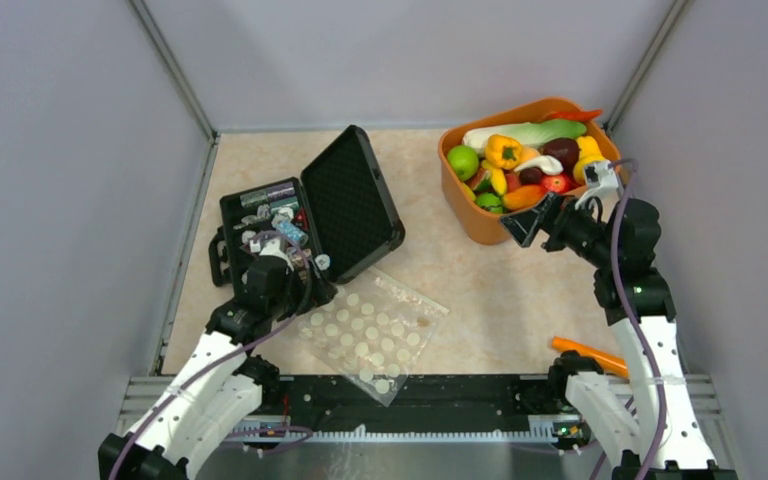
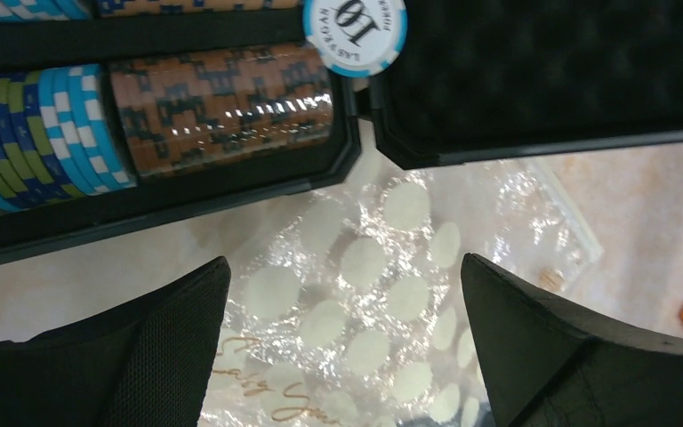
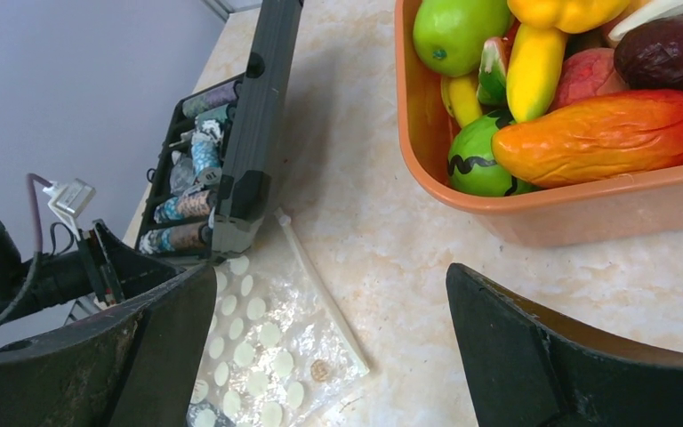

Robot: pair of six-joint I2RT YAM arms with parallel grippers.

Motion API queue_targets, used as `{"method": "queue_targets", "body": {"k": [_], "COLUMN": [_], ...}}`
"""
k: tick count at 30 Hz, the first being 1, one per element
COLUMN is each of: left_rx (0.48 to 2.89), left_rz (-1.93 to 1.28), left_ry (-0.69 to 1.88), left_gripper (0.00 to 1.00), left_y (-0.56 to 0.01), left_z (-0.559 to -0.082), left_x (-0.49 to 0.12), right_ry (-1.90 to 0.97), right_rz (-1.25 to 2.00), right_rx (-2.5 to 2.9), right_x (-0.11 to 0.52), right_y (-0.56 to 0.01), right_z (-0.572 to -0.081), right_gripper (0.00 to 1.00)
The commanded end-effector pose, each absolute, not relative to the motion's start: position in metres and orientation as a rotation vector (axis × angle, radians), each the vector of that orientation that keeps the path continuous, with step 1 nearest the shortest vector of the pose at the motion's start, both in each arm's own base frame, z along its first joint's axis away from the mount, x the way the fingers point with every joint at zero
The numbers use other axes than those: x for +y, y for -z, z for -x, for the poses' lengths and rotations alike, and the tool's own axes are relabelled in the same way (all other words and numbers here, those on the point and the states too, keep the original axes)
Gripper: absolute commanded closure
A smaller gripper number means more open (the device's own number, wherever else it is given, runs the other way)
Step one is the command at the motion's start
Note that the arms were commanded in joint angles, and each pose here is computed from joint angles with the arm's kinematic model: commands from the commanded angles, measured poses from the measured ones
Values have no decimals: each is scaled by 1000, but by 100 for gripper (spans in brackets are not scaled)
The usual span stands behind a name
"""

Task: Place the food in the zip-top bag and seal the zipper
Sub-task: Move the distractor to the center of the board.

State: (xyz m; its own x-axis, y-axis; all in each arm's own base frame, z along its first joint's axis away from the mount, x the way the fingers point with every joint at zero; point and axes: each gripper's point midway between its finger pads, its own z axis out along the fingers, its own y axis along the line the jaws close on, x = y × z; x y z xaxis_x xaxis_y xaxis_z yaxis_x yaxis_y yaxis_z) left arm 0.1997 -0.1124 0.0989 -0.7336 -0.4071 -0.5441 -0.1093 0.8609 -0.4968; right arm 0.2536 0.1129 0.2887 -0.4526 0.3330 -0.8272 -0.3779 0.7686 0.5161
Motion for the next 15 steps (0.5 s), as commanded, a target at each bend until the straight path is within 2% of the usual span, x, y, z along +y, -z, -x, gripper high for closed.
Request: {"method": "queue_targets", "body": {"k": [1, 8, 15], "left_rx": [2225, 2283, 2213], "left_rz": [429, 410, 431], "left_ry": [518, 488, 435], "left_gripper": [1, 1, 1], "left_y": [-99, -79, -76], "left_z": [-228, -224, -239], "left_x": [-103, -103, -95], "right_ry": [-810, -808, -829], "right_rz": [44, 35, 36], "right_rx": [1829, 1835, 1825], "right_x": [114, 113, 116], "right_y": [-300, -295, -298], "right_z": [-256, -258, -258], "right_gripper": [1, 1, 1]}}
